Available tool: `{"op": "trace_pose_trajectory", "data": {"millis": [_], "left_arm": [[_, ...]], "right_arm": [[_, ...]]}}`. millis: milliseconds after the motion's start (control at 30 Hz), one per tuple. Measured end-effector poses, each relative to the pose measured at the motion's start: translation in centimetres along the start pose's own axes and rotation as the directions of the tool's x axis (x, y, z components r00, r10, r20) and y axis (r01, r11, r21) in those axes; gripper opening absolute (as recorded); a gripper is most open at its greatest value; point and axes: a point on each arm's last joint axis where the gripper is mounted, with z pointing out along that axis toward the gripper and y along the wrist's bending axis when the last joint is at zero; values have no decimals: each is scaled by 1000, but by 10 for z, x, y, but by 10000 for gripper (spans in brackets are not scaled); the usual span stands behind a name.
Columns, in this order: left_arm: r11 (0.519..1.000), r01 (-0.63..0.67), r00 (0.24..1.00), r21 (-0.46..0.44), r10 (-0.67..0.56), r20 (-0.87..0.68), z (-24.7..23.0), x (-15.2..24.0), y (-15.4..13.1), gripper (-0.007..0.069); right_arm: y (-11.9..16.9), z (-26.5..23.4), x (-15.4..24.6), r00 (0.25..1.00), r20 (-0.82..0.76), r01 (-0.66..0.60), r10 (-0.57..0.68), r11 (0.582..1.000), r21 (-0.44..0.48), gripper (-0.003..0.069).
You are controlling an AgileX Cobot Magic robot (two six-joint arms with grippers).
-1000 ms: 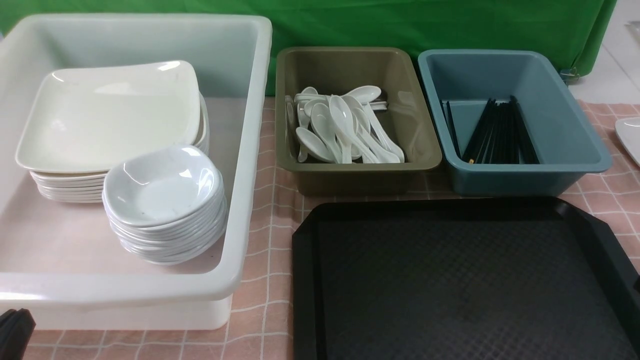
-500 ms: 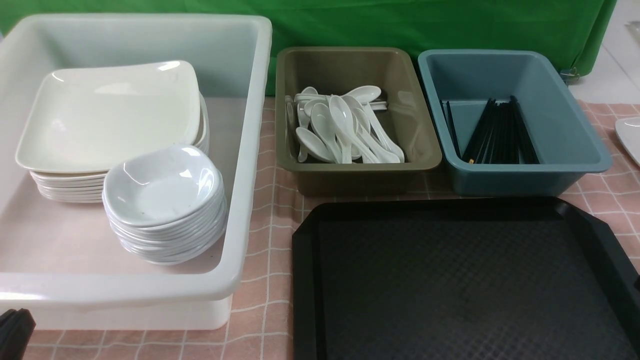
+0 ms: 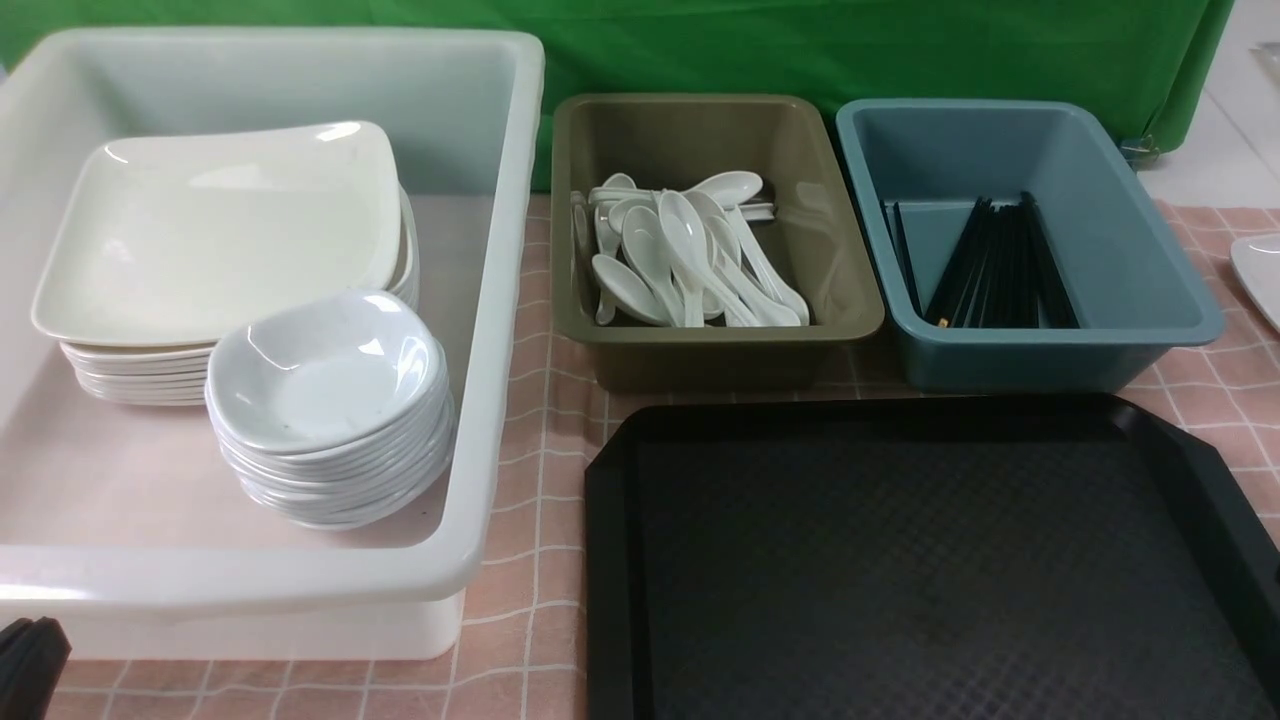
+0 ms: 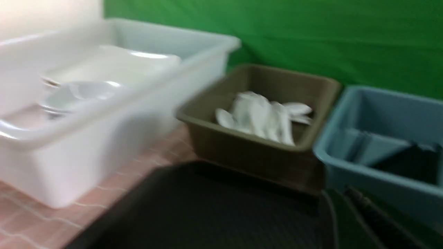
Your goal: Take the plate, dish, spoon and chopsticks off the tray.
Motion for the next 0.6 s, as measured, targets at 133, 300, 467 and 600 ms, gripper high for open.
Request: {"op": "trace_pose_trajectory", "data": {"millis": [133, 300, 467, 600], "left_arm": [[1000, 0, 1000, 0, 0, 0, 0, 0, 0, 22], [1000, 0, 1000, 0, 0, 0, 0, 0, 0, 22], [1000, 0, 1000, 0, 0, 0, 0, 0, 0, 22], [1000, 0, 1000, 0, 0, 0, 0, 0, 0, 22]], "right_arm": [[-12, -3, 32, 997, -30, -64, 71, 982, 177, 92], [-21, -8, 71, 992, -40, -95, 116, 933, 348, 102], [-24, -9, 94, 987, -67, -105, 143, 910, 401, 113], [-23, -12, 93, 989, -45, -110, 142, 900, 422, 122]]}}
